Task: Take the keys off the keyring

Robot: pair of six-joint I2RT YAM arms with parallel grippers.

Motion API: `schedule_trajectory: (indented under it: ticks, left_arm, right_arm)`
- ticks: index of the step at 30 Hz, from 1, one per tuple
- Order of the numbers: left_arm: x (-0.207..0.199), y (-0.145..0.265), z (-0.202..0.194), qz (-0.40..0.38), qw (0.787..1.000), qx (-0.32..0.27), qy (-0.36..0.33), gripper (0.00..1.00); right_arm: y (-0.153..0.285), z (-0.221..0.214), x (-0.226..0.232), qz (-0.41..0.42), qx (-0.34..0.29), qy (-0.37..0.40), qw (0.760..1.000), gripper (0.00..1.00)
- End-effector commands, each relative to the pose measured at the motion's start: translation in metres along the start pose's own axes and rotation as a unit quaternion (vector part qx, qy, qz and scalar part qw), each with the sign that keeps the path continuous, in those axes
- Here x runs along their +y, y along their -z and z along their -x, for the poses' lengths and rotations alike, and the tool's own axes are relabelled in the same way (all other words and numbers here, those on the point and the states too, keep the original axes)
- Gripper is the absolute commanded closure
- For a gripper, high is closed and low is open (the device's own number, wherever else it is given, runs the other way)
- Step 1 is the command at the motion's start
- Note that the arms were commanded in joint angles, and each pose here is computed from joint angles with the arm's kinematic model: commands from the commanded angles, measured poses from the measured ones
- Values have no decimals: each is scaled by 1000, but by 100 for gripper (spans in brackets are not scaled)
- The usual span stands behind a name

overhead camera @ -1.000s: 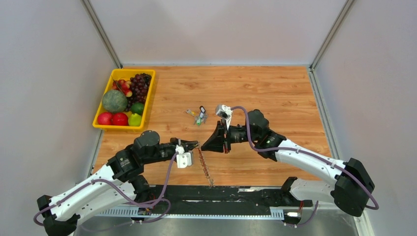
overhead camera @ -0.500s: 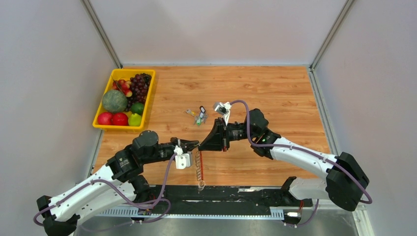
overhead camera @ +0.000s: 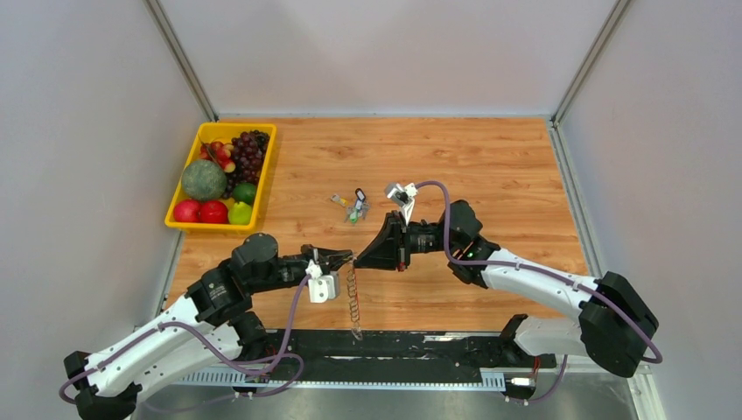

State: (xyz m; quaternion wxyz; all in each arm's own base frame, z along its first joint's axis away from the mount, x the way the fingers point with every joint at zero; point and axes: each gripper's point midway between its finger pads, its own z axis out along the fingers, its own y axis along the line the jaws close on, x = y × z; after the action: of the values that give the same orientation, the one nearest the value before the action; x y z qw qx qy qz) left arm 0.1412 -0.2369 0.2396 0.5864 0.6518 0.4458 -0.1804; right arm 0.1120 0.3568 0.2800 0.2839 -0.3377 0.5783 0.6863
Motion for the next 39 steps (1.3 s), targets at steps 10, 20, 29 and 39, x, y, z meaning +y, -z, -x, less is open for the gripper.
schedule_trajectory:
  ticks: [10,20,29,39]
  left_arm:
    - [-11,4,-5,-22,1000,6,-1,100]
    - [-2,9,-4,3,1000,9,-5,100]
    - [-6,8,-2,-7,1000,1,-9,100]
    - [-7,8,-2,-10,1000,0,-10,100]
  right_arm:
    - [5,47,38,44,-106,57,992,100]
    - [8,13,11,-15,-4,76,997,70]
    - [11,16,-2,-53,29,160,985,64]
    - [0,14,-2,-42,70,215,973,64]
